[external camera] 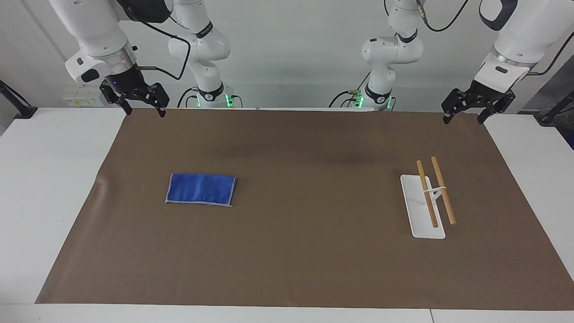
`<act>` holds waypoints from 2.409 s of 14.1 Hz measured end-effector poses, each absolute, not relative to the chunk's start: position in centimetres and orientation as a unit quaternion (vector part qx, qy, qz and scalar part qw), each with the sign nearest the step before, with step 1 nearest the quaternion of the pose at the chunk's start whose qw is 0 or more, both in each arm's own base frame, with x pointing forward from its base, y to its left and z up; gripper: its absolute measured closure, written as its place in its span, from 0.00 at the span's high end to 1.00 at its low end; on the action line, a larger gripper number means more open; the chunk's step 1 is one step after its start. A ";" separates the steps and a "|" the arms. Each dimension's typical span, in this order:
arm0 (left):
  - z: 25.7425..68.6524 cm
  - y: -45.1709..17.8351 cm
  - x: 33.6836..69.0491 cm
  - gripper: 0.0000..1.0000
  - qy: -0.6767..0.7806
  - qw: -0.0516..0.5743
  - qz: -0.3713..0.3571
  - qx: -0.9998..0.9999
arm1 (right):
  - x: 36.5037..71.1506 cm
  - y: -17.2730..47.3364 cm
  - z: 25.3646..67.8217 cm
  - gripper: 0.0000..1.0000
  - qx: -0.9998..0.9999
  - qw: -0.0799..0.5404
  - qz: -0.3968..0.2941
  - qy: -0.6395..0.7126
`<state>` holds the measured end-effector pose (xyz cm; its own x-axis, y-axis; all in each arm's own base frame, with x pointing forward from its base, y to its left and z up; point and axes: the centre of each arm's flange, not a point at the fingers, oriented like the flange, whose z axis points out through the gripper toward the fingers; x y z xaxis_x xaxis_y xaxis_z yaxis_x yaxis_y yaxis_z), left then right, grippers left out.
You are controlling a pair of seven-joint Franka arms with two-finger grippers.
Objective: Right arm passes towel to left arm to hang
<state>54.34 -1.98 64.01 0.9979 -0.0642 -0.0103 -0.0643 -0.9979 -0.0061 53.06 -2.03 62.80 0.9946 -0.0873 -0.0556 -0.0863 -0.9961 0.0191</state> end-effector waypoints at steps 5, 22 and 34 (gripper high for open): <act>64.0 -2.0 54.3 1.00 0.032 0.003 0.005 -0.999 | 53.1 -2.0 62.8 1.00 0.999 0.008 -0.028 -0.043; 64.0 -2.0 54.3 1.00 0.032 0.003 0.005 -0.999 | 54.2 -0.9 60.2 1.00 0.999 0.008 -0.004 -0.032; 64.0 -2.0 54.3 1.00 0.032 0.003 0.005 -0.999 | 57.6 4.9 38.4 1.00 0.999 0.007 0.041 0.022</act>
<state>54.34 -1.98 64.02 0.9979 -0.0642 -0.0102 -0.0643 -0.9979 -0.0061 57.55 4.92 38.38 0.9958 0.0437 0.0809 0.0425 -0.9990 0.0162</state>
